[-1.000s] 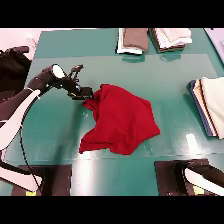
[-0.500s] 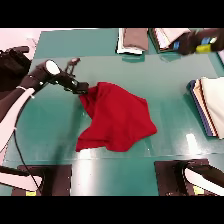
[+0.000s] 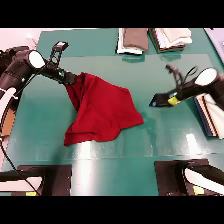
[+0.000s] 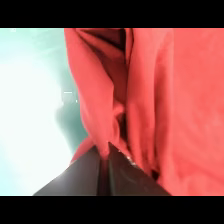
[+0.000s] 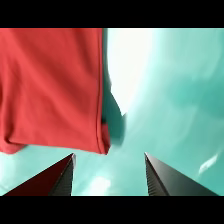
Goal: Fold the shirts.
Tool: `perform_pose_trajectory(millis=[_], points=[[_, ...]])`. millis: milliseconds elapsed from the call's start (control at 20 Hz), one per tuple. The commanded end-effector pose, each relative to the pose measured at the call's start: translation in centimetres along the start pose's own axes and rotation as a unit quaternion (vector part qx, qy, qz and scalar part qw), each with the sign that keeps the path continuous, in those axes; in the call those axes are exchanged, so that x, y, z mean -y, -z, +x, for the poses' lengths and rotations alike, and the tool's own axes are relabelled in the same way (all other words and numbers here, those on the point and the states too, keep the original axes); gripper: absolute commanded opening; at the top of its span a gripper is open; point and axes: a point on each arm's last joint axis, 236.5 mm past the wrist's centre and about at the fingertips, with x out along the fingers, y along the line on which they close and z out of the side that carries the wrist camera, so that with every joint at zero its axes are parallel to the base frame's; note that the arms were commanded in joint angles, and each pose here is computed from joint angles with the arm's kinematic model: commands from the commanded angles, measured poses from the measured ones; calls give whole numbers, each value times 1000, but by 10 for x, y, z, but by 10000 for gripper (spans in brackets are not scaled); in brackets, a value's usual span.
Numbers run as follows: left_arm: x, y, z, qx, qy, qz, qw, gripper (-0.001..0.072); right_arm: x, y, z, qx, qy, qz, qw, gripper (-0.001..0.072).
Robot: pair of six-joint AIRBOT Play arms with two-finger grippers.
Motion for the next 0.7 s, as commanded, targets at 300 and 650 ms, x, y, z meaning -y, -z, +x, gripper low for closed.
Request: perform_pose_trajectory(millis=[300, 650], points=[[-3, 1, -3, -1, -7, 0, 1000, 34, -33, 16, 105, -28, -63, 9, 998, 230], [-11, -73, -134, 172, -34, -4, 984, 33, -49, -79, -63, 204, -50, -67, 975, 15]])
